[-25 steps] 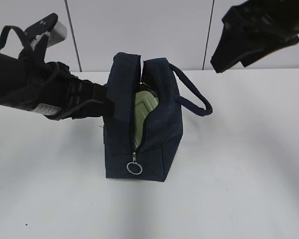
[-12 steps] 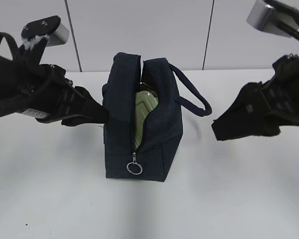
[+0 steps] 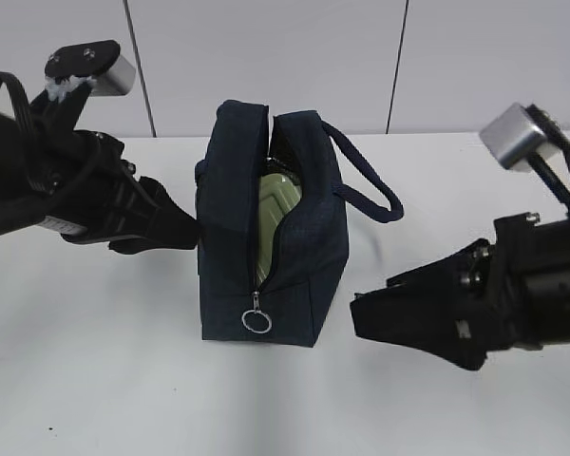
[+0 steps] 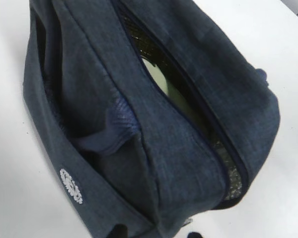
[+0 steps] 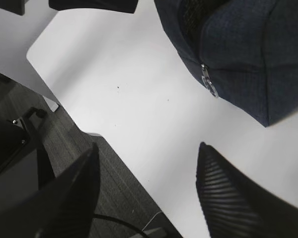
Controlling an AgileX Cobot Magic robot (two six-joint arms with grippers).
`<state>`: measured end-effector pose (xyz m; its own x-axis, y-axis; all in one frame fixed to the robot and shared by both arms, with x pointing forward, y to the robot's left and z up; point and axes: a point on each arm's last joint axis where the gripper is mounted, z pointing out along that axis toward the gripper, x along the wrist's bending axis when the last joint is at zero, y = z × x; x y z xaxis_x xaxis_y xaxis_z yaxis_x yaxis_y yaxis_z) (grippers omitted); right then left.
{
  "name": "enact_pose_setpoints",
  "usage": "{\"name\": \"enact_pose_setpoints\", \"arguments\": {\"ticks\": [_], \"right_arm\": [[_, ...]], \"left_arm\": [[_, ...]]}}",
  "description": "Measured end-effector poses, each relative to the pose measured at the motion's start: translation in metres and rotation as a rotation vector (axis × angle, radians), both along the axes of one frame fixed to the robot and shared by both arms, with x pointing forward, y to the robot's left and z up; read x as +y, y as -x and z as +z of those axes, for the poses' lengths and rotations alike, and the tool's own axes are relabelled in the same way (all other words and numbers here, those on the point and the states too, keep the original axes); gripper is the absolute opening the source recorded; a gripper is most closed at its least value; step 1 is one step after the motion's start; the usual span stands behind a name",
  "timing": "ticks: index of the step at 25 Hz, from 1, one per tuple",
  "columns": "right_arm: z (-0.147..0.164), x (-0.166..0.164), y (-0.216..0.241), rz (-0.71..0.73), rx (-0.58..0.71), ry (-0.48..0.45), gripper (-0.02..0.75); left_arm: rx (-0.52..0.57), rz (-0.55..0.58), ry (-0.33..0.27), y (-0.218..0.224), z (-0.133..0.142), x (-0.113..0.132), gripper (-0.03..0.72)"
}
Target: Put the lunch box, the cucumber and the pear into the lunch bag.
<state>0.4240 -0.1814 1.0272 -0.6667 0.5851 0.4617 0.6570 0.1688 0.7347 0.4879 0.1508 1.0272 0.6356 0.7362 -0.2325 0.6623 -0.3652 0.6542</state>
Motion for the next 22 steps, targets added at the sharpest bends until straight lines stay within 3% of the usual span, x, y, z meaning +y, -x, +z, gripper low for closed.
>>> {"name": "enact_pose_setpoints", "arguments": {"ticks": [6, 18, 22], "right_arm": [[-0.014, -0.002, 0.005, 0.006, -0.129, -0.034, 0.475], [-0.012, -0.002, 0.004, -0.017, -0.147, -0.055, 0.475], [-0.012, -0.002, 0.003, -0.026, -0.145, -0.064, 0.475]], "left_arm": [[-0.030, 0.002, -0.008, -0.002, 0.001, 0.001, 0.236], [-0.006, 0.003, -0.006, -0.004, -0.004, -0.001, 0.237], [-0.005, 0.026, 0.046, -0.001, 0.003, -0.002, 0.237]]}}
